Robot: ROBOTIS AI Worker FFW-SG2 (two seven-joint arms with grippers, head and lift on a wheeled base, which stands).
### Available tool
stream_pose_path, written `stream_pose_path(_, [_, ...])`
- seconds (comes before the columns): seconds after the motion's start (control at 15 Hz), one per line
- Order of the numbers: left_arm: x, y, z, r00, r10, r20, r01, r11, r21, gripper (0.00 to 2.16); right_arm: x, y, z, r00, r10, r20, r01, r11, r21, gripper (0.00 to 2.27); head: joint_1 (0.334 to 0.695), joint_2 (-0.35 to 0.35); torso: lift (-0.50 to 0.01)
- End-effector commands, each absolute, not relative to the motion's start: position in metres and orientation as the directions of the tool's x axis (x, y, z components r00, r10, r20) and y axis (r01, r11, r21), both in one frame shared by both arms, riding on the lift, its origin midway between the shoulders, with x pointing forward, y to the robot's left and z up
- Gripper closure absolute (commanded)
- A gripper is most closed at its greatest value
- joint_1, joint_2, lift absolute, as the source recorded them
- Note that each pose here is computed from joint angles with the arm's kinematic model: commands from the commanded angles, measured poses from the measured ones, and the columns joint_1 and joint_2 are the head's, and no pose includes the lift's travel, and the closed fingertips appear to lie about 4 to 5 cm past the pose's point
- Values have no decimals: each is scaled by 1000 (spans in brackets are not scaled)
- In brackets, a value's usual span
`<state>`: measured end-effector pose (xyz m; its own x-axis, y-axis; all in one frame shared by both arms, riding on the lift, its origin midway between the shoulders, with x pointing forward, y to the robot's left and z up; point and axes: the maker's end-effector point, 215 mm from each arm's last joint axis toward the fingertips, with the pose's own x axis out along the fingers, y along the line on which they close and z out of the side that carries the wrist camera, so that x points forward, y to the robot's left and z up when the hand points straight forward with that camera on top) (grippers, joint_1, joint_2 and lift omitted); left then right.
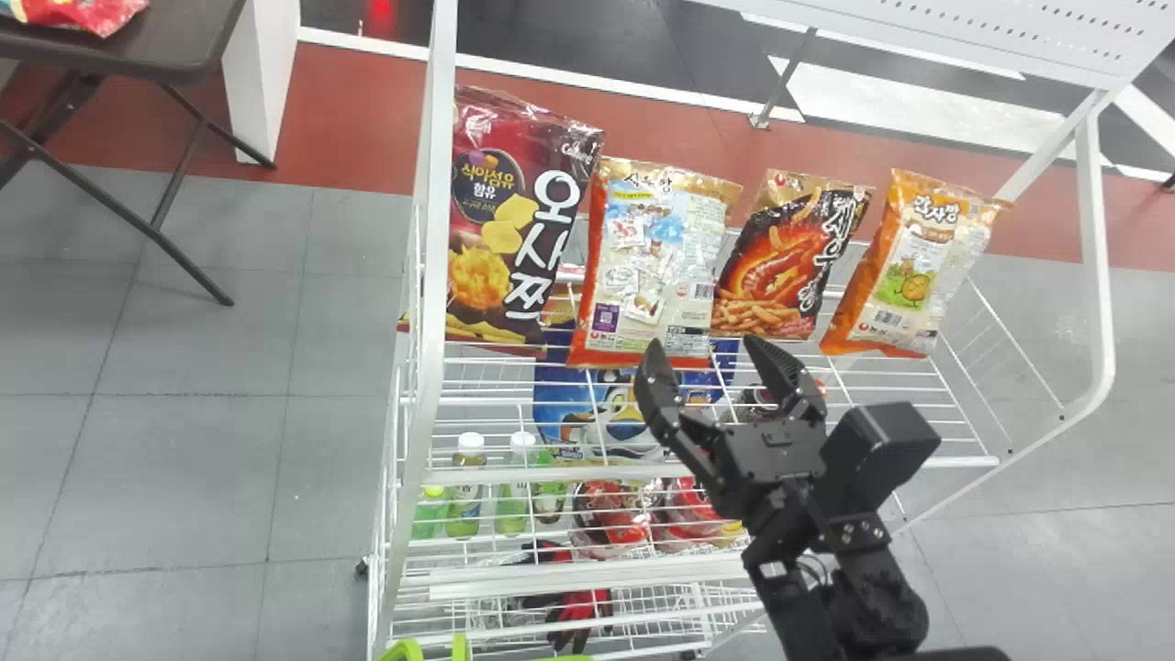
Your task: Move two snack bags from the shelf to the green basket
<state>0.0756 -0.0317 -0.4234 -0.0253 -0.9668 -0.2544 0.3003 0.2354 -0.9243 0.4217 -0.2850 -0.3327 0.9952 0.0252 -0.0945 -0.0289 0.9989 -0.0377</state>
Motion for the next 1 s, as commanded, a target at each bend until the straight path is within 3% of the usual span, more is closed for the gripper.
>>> stream_pose_path(0.0, [73,-33,-425,-45,-964,-264,296,239,-925,2054,448,-299,-339,993,3,-120,-8,999,-46,113,695,-350,-16])
stream_pose_path(0.93, [75,-29,-438,-61,-952,-299,268,273,-924,2054,539,-312,-357,993,-4,-117,0,999,-34,113,695,-350,-16])
